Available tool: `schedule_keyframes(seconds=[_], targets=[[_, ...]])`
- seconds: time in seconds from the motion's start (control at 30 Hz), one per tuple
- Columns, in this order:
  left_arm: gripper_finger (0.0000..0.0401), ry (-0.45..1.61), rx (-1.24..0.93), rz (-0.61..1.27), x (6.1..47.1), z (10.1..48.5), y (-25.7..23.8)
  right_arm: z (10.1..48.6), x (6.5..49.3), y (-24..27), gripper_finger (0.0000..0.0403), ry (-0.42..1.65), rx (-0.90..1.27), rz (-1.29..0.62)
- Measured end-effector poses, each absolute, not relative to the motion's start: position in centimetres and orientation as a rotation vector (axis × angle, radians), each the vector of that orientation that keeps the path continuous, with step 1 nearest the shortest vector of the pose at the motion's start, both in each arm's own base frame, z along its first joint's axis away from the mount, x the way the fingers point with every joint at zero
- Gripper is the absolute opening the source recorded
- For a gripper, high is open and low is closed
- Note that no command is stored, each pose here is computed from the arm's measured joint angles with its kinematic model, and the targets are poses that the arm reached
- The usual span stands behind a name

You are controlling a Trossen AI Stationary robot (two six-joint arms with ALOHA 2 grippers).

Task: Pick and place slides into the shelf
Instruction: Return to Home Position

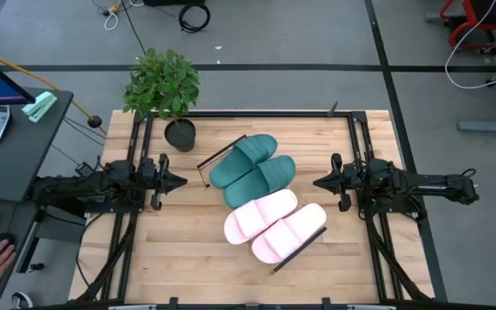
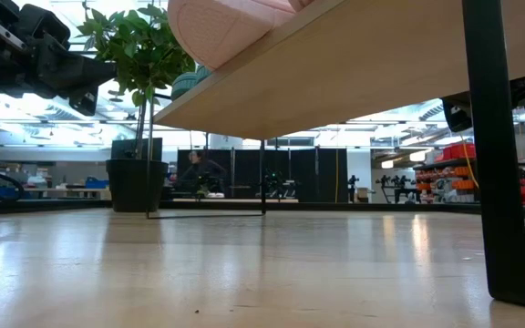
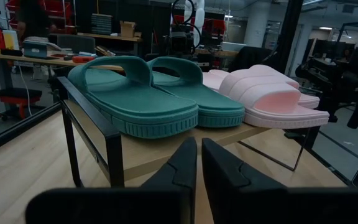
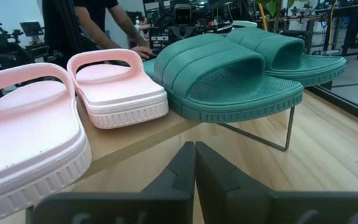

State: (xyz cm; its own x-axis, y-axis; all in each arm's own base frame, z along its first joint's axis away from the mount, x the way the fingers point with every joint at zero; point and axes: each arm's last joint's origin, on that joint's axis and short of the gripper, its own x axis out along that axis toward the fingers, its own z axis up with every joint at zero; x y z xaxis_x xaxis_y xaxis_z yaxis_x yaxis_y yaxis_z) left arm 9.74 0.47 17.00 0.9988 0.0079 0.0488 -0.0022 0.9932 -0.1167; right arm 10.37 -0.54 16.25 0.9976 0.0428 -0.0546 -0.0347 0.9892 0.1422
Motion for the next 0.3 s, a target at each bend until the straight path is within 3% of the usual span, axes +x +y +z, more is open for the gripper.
schedule_keyframes(seconds=[0.3], targets=[[0.0022, -0.05, -0.117, 0.005, 9.74, 17.01, 0.47, 16.25, 10.37, -0.55, 0.0018, 0.058, 0.142, 0.039]])
